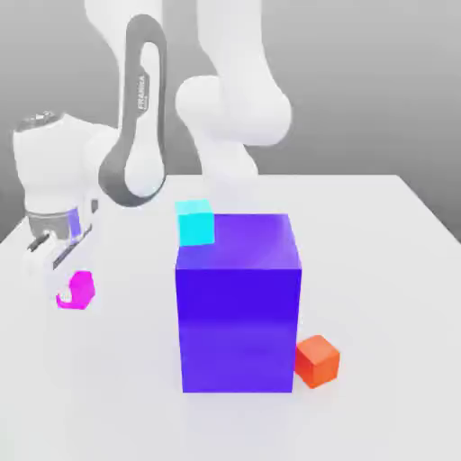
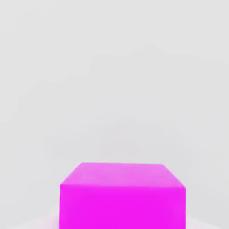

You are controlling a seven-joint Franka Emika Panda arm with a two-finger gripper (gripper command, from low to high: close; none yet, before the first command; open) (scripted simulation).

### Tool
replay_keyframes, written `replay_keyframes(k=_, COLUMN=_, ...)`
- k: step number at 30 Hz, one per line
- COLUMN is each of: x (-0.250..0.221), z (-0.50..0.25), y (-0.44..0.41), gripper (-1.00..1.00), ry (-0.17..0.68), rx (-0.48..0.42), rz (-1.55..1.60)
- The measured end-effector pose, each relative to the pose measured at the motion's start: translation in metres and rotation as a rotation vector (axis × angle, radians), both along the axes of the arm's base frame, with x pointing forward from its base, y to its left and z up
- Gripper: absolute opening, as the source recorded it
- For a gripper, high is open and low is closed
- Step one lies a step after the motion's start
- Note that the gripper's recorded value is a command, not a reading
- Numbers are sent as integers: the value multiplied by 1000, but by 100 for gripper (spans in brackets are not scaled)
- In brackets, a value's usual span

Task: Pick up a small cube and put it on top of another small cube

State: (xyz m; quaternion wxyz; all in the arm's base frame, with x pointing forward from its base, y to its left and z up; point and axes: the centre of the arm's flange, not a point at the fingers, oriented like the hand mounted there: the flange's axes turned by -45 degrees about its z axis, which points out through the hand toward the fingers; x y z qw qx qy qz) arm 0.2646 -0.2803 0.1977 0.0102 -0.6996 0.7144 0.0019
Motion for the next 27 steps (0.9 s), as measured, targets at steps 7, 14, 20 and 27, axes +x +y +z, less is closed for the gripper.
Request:
replay_keyframes(k=7, x=69, z=11, y=-36, gripper=-100, ry=-13, rx=18, rz=307)
replay_keyframes(k=14, x=143, z=25, y=-57, gripper=-100, ry=-12, rx=10, rz=638)
replay_keyframes(k=20, x=207, z=37, y=-60, gripper=-100, ry=-1, rx=-17, rz=920)
replay_keyframes(k=27, x=213, z=-14, y=-60, gripper=100, ry=1, rx=-21, rz=945)
